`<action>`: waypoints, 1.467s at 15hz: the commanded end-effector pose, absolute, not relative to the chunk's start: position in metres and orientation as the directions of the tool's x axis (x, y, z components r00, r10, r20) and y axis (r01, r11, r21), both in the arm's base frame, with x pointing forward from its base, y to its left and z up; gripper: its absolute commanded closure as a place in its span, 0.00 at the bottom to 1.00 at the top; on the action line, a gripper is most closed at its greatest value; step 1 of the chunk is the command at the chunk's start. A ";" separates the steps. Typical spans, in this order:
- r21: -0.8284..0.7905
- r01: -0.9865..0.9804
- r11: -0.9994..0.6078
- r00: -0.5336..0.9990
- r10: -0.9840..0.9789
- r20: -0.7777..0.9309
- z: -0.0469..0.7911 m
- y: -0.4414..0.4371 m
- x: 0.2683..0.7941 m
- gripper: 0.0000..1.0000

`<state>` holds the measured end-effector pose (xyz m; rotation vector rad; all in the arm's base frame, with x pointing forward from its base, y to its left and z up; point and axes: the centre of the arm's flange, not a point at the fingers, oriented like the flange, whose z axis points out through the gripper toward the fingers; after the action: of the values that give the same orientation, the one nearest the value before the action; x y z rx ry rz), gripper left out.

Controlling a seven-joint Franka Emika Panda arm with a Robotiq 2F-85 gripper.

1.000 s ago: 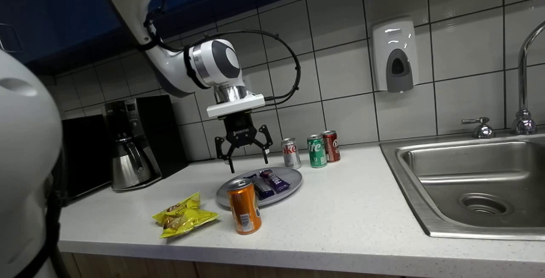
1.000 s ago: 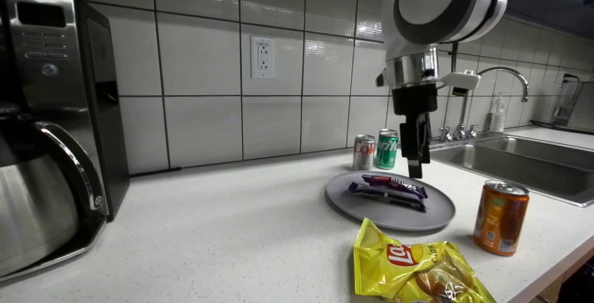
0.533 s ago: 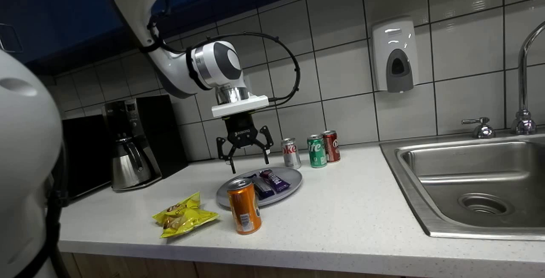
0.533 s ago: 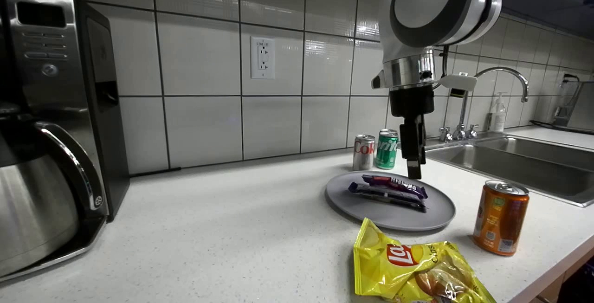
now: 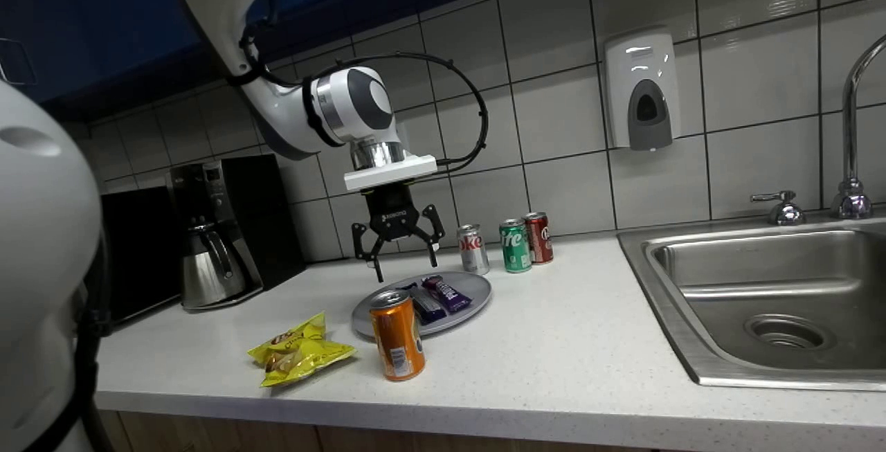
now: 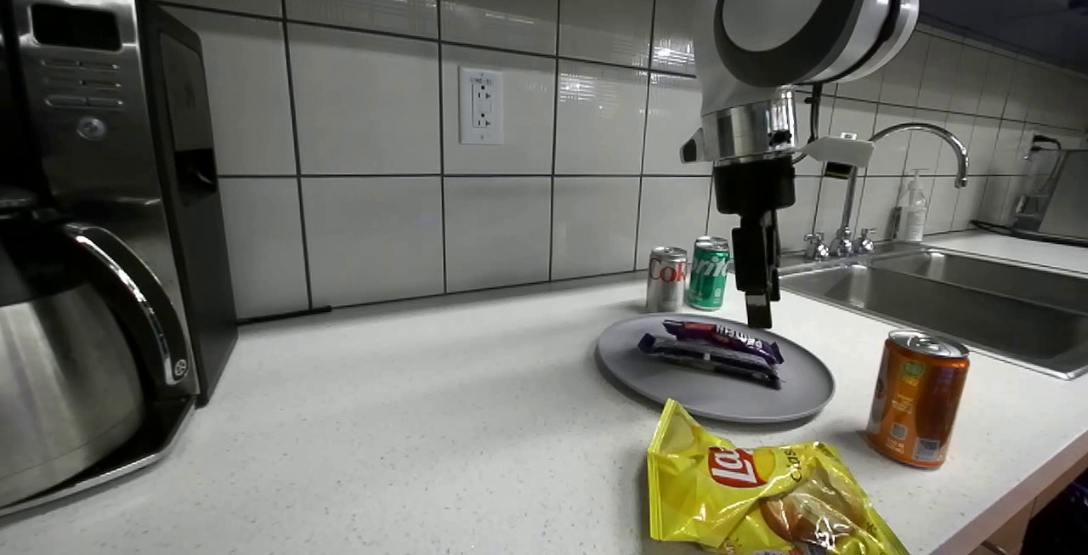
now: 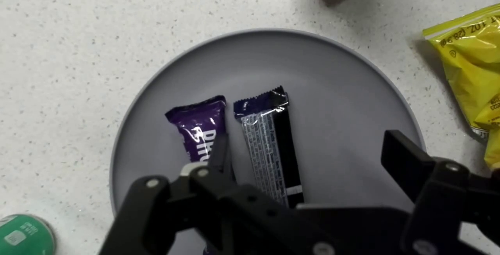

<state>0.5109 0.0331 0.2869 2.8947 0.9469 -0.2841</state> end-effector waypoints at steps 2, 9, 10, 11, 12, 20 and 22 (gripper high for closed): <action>0.017 0.616 -0.787 0.775 0.602 -0.192 0.278 0.036 0.513 0.00; 0.071 0.667 -0.741 0.741 0.651 -0.164 0.257 0.043 0.522 0.00; 0.081 0.671 -0.737 0.738 0.655 -0.160 0.254 0.043 0.524 0.00; 0.087 0.679 -0.729 0.733 0.664 -0.151 0.252 0.044 0.526 0.00; 0.092 0.685 -0.722 0.727 0.671 -0.144 0.249 0.045 0.528 0.00; 0.095 0.721 -0.686 0.693 0.714 -0.104 0.242 0.072 0.529 0.00; 0.087 0.729 -0.679 0.684 0.721 -0.107 0.236 0.075 0.530 0.00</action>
<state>0.5261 0.0708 0.2438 2.7922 1.1523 -0.1046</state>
